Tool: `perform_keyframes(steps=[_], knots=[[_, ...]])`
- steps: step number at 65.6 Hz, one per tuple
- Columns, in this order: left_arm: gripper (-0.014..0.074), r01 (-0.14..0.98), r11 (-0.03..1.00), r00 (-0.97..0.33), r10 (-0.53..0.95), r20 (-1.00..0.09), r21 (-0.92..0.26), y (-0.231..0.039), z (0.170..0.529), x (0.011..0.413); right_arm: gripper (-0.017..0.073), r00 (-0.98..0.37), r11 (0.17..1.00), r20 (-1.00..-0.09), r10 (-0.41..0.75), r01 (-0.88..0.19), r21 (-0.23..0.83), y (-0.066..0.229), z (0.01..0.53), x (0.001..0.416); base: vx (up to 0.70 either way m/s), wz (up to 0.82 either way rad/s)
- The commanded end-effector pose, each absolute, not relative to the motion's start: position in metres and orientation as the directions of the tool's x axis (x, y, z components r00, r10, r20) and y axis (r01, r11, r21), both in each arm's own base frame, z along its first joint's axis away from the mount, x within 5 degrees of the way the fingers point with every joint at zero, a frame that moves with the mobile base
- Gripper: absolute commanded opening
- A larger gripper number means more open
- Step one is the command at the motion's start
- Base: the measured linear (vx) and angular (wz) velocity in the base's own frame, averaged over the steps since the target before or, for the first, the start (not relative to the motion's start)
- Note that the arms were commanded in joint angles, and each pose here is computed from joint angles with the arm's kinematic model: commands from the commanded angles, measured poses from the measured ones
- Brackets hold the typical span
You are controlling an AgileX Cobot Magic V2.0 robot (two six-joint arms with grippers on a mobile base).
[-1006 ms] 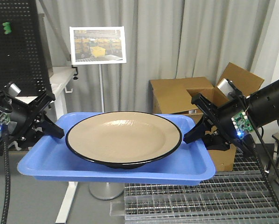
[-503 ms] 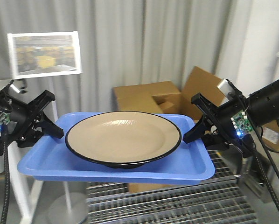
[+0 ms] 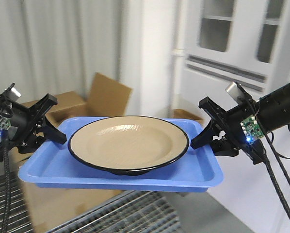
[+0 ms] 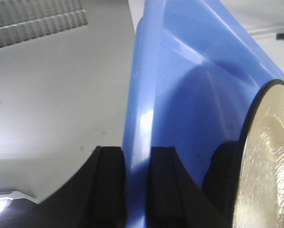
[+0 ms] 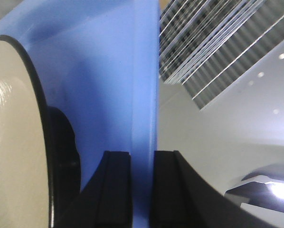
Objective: Place disk in tray to left cabinet
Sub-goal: 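Hold the tray level with both grippers while driving to the cabinet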
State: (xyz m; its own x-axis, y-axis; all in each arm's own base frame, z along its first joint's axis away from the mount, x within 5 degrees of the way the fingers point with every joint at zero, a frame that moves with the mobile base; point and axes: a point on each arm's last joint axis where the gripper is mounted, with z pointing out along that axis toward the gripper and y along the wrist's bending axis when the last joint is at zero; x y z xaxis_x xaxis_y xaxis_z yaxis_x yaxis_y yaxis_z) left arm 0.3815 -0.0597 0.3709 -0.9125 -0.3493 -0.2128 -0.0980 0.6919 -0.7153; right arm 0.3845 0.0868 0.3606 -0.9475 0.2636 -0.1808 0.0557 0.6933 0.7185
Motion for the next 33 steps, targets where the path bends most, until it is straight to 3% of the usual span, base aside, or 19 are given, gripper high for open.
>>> perform_keyframes(steps=[1,33], knots=[[-0.0001,-0.03,0.497,-0.931,-0.33,-0.157,-0.867,-0.0853,0.4154,0.3587,-0.0005,-0.941,0.491,-0.187,0.281,-0.027,0.871,0.1087,0.4094,0.3659,0.2,-0.77],[0.0,-0.03,0.497,-0.931,-0.33,-0.157,-0.867,-0.0853,0.4154,0.3587,-0.0005,-0.943,0.492,-0.185,0.276,-0.026,0.87,0.1088,0.4092,0.3655,0.19,-0.73]])
